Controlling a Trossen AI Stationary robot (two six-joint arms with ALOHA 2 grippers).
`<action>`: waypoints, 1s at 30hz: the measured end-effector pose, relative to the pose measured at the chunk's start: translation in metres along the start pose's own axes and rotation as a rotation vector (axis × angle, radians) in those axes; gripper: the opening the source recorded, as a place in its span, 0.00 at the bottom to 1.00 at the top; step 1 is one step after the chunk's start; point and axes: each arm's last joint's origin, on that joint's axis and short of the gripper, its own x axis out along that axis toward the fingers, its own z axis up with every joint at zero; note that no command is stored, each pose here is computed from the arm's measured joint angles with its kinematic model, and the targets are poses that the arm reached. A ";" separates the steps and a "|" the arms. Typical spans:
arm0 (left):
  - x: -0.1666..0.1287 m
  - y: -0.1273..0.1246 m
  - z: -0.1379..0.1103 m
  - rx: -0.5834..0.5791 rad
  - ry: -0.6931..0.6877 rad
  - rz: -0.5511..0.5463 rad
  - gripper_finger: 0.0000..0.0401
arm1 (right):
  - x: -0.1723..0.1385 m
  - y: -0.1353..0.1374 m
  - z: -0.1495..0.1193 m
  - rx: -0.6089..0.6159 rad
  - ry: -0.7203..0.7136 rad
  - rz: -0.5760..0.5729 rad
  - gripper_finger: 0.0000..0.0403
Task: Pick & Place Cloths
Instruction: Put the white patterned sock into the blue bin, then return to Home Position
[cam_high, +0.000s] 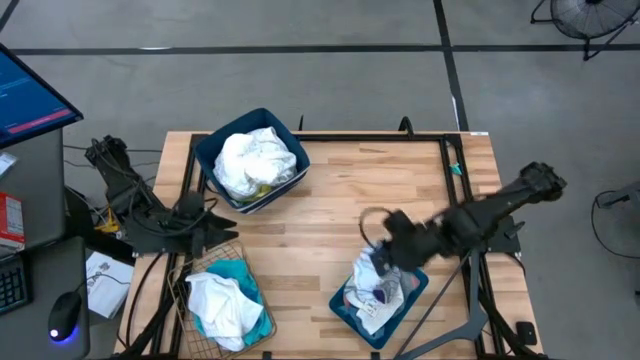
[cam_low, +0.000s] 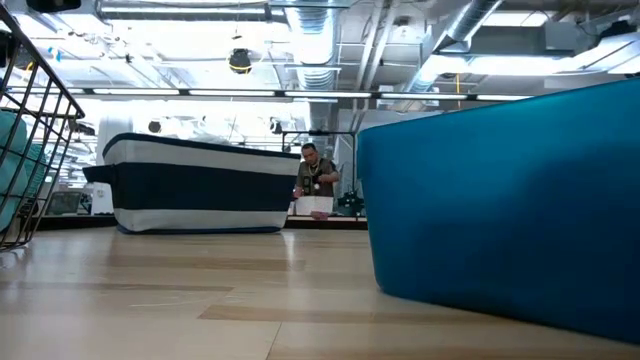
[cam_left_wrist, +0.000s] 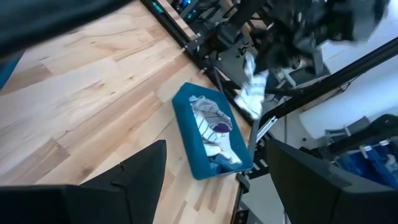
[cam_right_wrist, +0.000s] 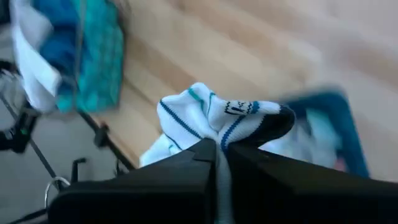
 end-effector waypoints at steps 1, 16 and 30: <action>-0.001 0.001 0.001 -0.006 -0.002 -0.004 0.64 | -0.003 0.000 -0.010 0.012 0.018 -0.005 0.02; -0.012 0.007 0.013 -0.058 -0.018 -0.043 0.64 | 0.084 0.001 -0.084 0.054 0.149 -0.421 0.05; -0.017 0.004 0.019 -0.135 0.028 -0.123 0.64 | 0.080 0.000 -0.062 -0.087 0.332 -0.390 0.59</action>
